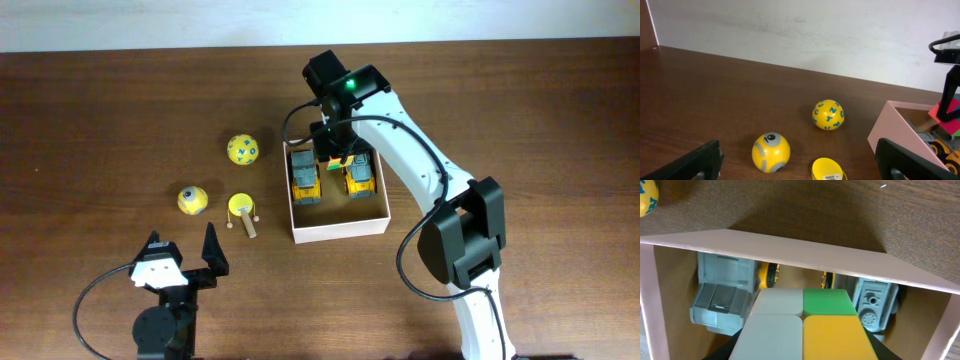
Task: Pack container
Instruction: 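Lower the cube between the two trucks and open the right gripper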
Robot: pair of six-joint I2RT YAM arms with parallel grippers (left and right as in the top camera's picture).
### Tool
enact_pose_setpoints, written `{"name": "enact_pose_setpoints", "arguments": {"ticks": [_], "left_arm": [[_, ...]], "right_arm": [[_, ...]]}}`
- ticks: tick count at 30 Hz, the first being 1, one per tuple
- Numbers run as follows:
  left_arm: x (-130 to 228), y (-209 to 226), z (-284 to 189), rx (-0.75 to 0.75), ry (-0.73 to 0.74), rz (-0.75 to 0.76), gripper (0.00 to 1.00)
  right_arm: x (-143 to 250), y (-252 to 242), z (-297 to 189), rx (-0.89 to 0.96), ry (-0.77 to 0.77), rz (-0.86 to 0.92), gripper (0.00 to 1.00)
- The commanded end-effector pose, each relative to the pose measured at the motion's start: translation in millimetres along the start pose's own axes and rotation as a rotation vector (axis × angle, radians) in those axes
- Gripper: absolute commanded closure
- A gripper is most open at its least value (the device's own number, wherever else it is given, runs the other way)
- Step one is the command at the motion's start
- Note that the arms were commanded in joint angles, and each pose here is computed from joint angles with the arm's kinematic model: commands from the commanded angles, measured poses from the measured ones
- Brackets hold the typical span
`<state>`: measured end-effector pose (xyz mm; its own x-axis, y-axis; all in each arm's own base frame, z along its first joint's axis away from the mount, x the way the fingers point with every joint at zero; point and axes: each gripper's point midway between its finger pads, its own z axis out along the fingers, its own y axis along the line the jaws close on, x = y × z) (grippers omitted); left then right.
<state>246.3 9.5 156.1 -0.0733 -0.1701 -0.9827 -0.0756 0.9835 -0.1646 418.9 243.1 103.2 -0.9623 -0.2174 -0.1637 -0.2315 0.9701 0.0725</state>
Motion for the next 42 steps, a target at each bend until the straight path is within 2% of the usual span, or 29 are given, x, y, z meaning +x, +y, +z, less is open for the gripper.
{"name": "enact_pose_setpoints", "arguments": {"ticks": [1,14,20,28,34,39,42], "left_arm": [[1.4,-0.2,0.0,0.005,0.003,0.016,0.01],[1.4,-0.2,0.0,0.005,0.003,0.016,0.01],[1.4,-0.2,0.0,0.005,0.003,0.016,0.01],[1.4,-0.2,0.0,0.005,0.003,0.016,0.01],[1.4,-0.2,0.0,0.005,0.003,0.016,0.01],[1.4,-0.2,0.0,0.005,0.003,0.016,0.01],[1.4,-0.2,0.0,0.005,0.003,0.016,0.01]], "right_arm": [[3.0,11.2,3.9,0.011,-0.003,-0.016,0.49],[0.9,15.8,14.6,0.010,-0.004,0.010,0.49],[-0.6,15.1,14.4,0.014,-0.011,0.007,0.43],[26.3,7.2,-4.1,0.039,0.078,0.003,0.43],[44.2,13.6,-28.4,-0.015,0.122,0.006,0.43],[53.1,15.6,-30.0,-0.024,0.159,0.006,0.51],[53.0,18.4,-29.1,-0.025,0.156,0.000,0.62]]}}
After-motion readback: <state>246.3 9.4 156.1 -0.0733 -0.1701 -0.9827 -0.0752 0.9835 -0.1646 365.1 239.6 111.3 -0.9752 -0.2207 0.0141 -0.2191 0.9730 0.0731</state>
